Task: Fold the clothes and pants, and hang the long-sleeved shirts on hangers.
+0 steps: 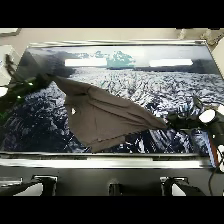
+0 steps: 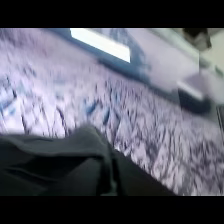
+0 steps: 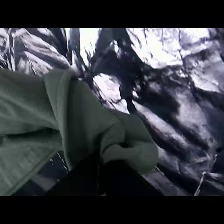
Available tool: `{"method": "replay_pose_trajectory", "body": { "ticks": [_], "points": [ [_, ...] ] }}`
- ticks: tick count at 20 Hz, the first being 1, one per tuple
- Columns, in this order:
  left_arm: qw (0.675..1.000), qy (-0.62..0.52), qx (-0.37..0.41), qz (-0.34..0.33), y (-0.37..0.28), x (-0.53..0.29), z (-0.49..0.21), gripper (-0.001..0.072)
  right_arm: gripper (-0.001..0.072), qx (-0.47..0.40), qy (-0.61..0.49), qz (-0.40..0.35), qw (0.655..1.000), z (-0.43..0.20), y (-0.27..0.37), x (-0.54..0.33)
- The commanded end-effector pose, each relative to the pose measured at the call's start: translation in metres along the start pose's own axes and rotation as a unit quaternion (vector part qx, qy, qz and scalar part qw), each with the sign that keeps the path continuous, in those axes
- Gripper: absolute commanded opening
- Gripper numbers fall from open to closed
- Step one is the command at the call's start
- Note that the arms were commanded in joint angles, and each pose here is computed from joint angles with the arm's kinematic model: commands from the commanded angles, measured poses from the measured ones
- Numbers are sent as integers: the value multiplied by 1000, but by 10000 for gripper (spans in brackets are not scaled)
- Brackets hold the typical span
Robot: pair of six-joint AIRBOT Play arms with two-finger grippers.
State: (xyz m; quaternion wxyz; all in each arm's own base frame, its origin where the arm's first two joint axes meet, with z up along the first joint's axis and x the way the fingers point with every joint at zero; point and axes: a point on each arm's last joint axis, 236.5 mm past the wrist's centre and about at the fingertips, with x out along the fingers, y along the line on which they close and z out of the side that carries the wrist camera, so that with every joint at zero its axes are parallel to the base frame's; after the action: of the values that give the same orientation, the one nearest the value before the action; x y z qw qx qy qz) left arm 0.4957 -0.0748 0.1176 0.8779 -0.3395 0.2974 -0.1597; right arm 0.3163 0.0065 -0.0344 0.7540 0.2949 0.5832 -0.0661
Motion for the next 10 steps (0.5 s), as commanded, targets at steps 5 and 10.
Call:
{"method": "replay_pose_trajectory", "body": {
  "ticks": [5, 10],
  "points": [
    [960, 265, 13, 86, 65, -55, -88, 716, 35, -53, 66, -1, 996, -30, -4, 5],
    [900, 412, -53, 133, 89, -139, -187, 716, 36, -55, 79, 0, 995, -36, -4, 4]
  ]
}}
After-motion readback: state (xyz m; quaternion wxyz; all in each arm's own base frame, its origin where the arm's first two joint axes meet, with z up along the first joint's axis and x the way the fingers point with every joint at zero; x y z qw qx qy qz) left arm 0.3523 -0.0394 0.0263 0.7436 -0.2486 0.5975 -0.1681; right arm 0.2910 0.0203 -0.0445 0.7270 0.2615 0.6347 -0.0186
